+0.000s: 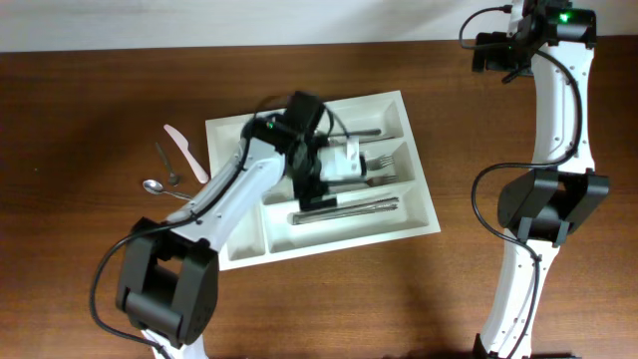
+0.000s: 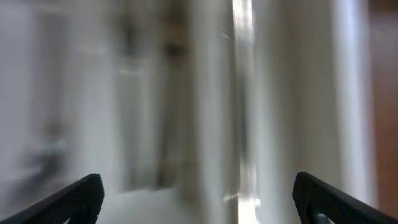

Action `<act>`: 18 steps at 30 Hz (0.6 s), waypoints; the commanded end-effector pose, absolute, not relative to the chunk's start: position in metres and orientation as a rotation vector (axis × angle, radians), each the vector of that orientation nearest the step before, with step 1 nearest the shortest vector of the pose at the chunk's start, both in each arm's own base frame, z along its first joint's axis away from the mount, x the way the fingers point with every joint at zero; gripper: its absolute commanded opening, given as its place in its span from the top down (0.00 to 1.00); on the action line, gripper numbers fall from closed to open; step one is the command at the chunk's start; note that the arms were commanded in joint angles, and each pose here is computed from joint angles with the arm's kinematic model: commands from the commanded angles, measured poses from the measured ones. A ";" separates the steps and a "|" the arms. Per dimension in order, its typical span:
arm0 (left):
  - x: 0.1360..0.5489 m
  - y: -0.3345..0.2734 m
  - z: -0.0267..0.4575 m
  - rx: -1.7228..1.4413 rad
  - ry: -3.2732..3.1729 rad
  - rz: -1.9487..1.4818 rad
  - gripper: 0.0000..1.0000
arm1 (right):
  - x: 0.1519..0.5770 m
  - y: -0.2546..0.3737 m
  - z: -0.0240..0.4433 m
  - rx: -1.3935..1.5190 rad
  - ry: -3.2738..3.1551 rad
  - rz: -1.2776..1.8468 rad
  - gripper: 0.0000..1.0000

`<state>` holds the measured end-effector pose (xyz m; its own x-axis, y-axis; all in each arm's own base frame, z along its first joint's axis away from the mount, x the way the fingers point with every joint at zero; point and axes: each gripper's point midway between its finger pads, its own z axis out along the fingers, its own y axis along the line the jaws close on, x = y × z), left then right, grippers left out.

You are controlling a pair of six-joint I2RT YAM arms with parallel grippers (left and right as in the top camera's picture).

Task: Pack container
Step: 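Carry the tongs into the tray's bottom compartment and release them, then move the left gripper back over the small ornate fork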

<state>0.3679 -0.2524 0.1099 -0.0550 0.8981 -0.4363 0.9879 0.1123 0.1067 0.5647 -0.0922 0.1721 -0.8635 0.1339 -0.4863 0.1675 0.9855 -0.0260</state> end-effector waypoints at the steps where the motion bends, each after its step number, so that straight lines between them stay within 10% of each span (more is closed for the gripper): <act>1: 0.437 -0.209 0.155 1.533 2.132 0.071 0.01 | 0.566 -0.094 0.181 0.225 2.604 -0.110 0.01; 8: 0.502 -0.079 0.181 0.845 2.378 0.406 0.01 | 0.566 -0.094 0.181 0.225 2.604 -0.110 0.01; 18: 0.481 0.041 0.134 -0.052 2.701 -0.055 0.01 | 0.566 -0.094 0.181 0.225 2.604 -0.110 0.01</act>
<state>0.4861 0.0438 0.1453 -0.8859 0.1522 -0.4382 0.0826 0.9813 0.1738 0.5647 -0.0922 0.1721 -0.8635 0.1339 -0.4863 0.1675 0.9855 -0.0260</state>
